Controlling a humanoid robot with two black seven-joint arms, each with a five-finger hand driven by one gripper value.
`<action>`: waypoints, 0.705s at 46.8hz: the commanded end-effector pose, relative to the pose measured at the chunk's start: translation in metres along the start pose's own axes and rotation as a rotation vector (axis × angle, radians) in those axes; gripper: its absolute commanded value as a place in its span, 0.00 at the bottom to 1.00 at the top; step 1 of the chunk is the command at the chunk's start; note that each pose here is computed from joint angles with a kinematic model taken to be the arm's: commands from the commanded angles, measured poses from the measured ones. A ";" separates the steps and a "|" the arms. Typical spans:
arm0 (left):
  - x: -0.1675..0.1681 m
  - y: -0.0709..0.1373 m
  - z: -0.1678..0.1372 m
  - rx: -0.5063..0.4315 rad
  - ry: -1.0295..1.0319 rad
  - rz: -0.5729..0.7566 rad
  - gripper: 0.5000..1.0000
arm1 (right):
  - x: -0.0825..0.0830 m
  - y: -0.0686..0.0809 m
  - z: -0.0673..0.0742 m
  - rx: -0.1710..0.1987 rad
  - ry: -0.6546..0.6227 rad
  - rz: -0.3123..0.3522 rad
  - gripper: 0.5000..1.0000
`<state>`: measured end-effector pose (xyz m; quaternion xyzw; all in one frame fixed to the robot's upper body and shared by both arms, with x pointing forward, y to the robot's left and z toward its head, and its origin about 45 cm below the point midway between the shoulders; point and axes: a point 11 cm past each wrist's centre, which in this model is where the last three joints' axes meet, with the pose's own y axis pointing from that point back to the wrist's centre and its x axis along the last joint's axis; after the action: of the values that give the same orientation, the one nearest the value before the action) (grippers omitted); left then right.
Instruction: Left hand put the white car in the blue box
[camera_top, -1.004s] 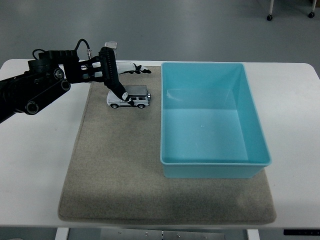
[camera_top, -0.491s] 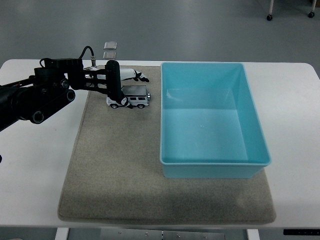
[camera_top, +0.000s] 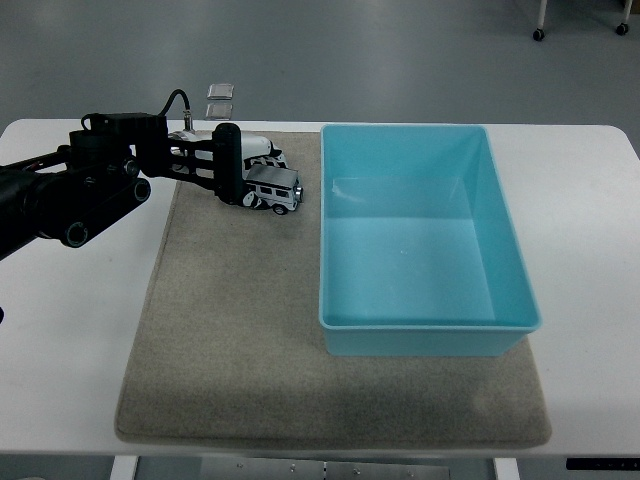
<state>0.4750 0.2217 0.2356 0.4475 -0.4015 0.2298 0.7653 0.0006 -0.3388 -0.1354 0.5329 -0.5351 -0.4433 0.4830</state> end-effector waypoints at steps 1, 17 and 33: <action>0.001 0.000 -0.001 0.004 -0.005 0.001 0.00 | 0.000 0.000 0.000 -0.001 0.000 -0.001 0.87; 0.013 0.007 -0.007 0.022 -0.020 0.021 0.00 | 0.000 0.000 0.000 -0.001 0.000 -0.001 0.87; 0.103 0.038 -0.001 0.035 -0.092 0.164 0.00 | 0.000 0.000 0.000 -0.001 0.000 -0.001 0.87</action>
<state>0.5040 0.2422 0.3237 0.4405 -0.4566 0.2737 0.7229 0.0006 -0.3388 -0.1354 0.5330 -0.5349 -0.4433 0.4830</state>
